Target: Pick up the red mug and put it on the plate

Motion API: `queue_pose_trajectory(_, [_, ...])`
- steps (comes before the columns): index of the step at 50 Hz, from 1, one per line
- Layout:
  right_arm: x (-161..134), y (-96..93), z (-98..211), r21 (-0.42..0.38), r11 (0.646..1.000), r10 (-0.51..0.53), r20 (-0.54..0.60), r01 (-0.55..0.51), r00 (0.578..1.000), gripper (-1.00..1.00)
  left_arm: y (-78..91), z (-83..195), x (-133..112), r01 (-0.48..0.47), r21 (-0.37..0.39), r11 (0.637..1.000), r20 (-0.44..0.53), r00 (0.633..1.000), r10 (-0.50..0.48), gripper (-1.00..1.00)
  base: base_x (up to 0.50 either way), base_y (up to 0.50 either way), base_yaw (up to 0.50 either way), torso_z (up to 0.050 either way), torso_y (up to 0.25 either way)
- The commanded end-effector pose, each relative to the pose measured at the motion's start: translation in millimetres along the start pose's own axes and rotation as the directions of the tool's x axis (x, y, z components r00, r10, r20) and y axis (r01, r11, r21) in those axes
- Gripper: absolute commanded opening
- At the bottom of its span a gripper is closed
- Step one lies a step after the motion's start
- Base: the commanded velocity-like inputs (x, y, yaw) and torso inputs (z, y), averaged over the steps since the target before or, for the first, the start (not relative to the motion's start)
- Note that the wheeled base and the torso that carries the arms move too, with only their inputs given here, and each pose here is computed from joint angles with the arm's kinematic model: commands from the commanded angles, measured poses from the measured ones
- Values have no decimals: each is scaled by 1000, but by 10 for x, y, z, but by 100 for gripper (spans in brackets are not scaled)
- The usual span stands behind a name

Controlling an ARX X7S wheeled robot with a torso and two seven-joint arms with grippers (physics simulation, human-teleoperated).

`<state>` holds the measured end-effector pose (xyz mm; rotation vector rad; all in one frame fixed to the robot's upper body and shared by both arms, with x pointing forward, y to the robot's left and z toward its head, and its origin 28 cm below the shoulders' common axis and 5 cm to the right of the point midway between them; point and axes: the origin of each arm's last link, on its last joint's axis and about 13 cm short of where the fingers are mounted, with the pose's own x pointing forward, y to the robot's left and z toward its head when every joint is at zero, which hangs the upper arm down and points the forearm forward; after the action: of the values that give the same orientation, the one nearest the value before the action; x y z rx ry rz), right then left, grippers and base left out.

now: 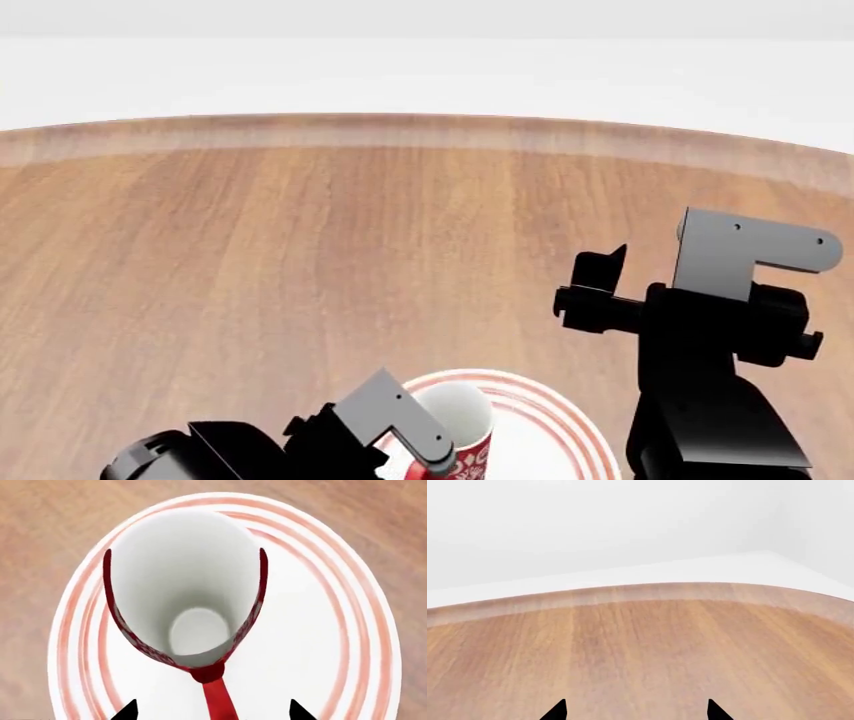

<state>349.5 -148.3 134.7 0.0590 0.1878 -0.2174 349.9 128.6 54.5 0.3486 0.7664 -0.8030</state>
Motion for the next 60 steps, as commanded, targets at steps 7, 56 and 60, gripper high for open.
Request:
queue_pose_trajectory(7, [20, 8, -2, -1, 1000, 1, -6, -1, 1000, 100, 1, 57, -13, 31, 41, 999, 7, 999, -31, 100, 0, 0, 0, 0, 0])
queue_pose_trajectory(56, [15, 51, -31, -13, 1000, 18, -2, -18, 1000, 100, 142, 158, -1387, -345, -316, 884, 529, 709, 466, 100, 0, 0, 0, 0, 0])
queue_pose_trajectory(60, [-5, 53, 4, -11, 1000, 23, 9, -23, 1000, 100, 161, 164, -1360, -448, -377, 811, 547, 599, 585, 100, 0, 0, 0, 0, 0])
